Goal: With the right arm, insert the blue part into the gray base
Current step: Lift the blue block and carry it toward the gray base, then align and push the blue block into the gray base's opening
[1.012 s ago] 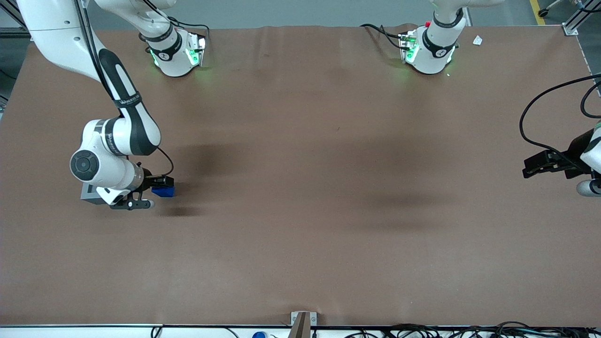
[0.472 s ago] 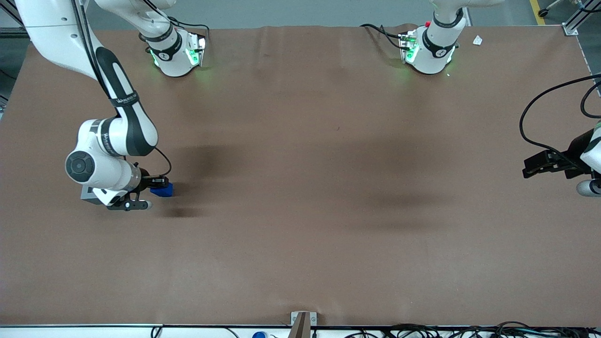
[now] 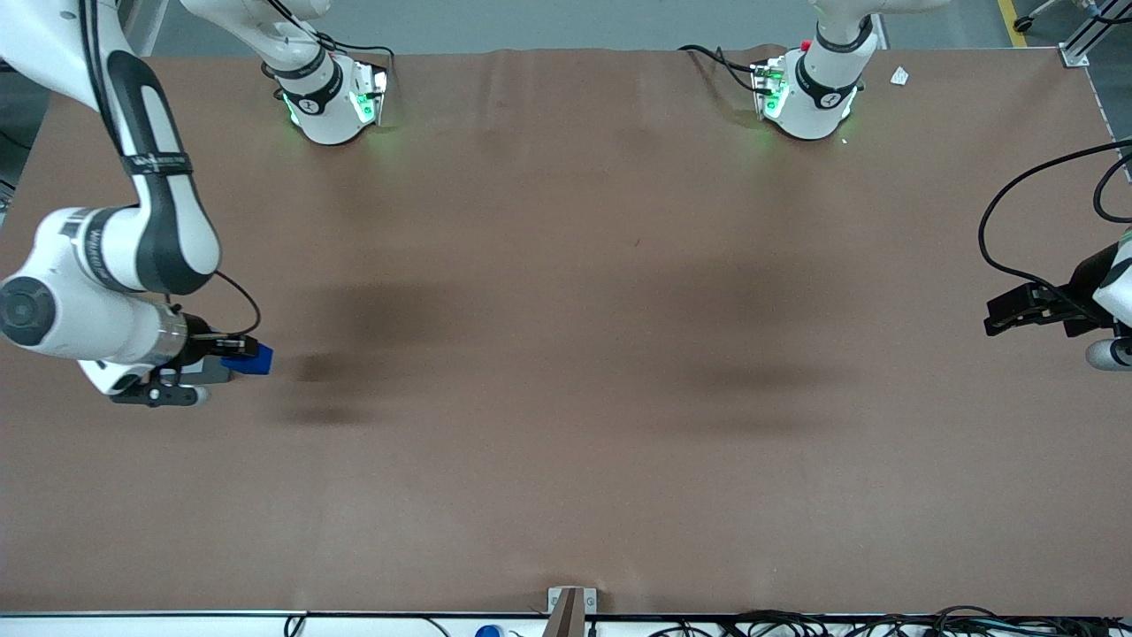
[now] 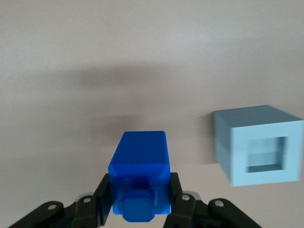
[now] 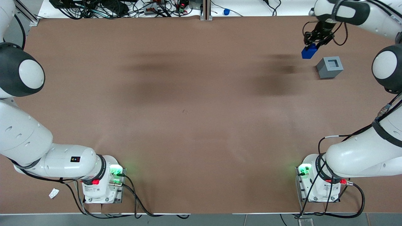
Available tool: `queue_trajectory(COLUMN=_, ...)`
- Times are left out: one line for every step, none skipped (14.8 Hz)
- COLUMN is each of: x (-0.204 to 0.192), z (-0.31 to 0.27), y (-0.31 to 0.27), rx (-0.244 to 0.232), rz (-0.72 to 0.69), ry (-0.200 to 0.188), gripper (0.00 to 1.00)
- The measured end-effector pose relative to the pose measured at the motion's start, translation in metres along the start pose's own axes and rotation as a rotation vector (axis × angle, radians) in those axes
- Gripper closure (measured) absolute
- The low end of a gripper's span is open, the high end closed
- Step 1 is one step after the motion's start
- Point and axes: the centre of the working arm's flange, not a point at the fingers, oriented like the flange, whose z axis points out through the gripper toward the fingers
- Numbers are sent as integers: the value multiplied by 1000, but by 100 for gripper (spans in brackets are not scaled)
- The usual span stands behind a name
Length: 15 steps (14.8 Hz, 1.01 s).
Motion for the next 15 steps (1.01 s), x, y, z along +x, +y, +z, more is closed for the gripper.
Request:
queue_trajectory(x=-1, z=-6, y=14, rx=3, rz=-10, ry=8, gripper=49)
queue_trajectory(x=-2, z=-9, y=29, rx=4, rz=-19, ry=13, gripper=49)
queue_trajectory(x=-4, z=-10, y=43, rx=0, rz=-27, ry=15, gripper=49)
queue_trajectory(x=-5, z=-10, y=56, rx=-6, rz=-34, ry=15, gripper=49)
queue_trajectory(x=-6, z=-10, y=67, rx=-11, rz=-37, ry=14, gripper=49)
queue_trajectory(x=-7, z=-11, y=76, rx=-18, rz=-39, ry=15, gripper=49)
queue_trajectory(x=-8, z=-11, y=84, rx=-24, rz=-44, ry=15, gripper=49)
queue_trajectory(x=-9, z=-12, y=91, rx=-31, rz=-50, ry=18, gripper=49)
queue_trajectory(x=-9, z=-14, y=98, rx=-34, rz=-56, ry=22, gripper=49)
queue_trajectory(x=-10, z=-15, y=104, rx=-36, rz=-62, ry=26, gripper=49)
queue_trajectory(x=-10, z=-16, y=108, rx=-40, rz=-68, ry=27, gripper=49)
queue_trajectory(x=-11, z=-15, y=112, rx=-46, rz=-69, ry=25, gripper=49)
queue_trajectory(x=-11, z=-15, y=115, rx=-48, rz=-72, ry=23, gripper=49)
queue_trajectory(x=-12, z=-13, y=119, rx=-48, rz=-79, ry=20, gripper=49)
queue_trajectory(x=-12, z=-10, y=125, rx=-46, rz=-87, ry=15, gripper=49)
